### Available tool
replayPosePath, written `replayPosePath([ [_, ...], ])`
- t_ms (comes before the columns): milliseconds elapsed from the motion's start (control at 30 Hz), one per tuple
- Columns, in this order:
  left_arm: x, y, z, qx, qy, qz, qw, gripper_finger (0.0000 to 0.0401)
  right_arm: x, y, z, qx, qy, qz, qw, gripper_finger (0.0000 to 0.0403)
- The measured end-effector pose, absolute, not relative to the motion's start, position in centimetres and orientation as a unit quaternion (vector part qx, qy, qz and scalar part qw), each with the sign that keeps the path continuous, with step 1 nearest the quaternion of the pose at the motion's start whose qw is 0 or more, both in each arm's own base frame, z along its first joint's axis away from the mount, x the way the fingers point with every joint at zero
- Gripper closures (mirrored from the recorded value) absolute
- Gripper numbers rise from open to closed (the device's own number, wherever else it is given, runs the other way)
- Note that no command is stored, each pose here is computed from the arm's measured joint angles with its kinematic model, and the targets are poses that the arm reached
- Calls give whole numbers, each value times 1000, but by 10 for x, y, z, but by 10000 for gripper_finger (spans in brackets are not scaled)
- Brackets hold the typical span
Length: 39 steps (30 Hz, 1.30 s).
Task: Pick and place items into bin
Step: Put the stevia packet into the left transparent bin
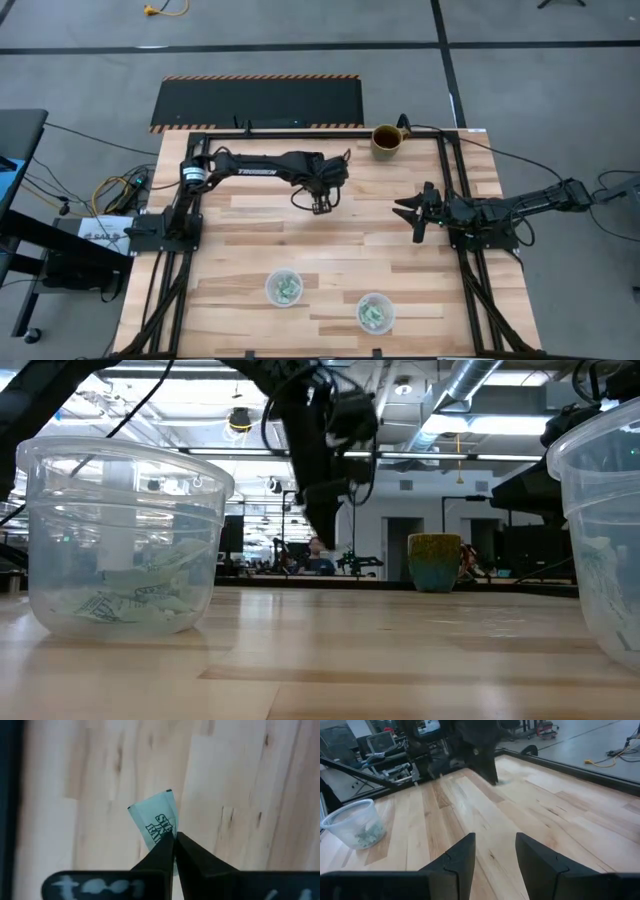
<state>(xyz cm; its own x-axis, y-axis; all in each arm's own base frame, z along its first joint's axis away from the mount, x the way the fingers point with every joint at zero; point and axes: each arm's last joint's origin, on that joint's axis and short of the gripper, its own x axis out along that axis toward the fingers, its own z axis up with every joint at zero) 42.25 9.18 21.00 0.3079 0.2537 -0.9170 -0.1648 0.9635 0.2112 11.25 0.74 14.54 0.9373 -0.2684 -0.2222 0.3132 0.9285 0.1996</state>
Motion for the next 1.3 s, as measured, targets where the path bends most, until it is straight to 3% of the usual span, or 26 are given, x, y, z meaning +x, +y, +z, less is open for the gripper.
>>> replayPosePath([
  [333,421,34,307,63,472,184,860,401,112,7,145,117,96,-149,977,270],
  [500,401,-8,354,49,401,197,893,401,113,7,145,117,96,-149,977,269],
  [700,371,-69,385,23,337,200,920,401,113,7,145,117,96,-149,977,270],
  [1000,333,-157,384,-14,308,180,934,401,112,7,145,117,96,-149,977,270],
  [1300,300,-198,348,26,342,192,920,401,112,7,145,117,96,-149,977,270],
])
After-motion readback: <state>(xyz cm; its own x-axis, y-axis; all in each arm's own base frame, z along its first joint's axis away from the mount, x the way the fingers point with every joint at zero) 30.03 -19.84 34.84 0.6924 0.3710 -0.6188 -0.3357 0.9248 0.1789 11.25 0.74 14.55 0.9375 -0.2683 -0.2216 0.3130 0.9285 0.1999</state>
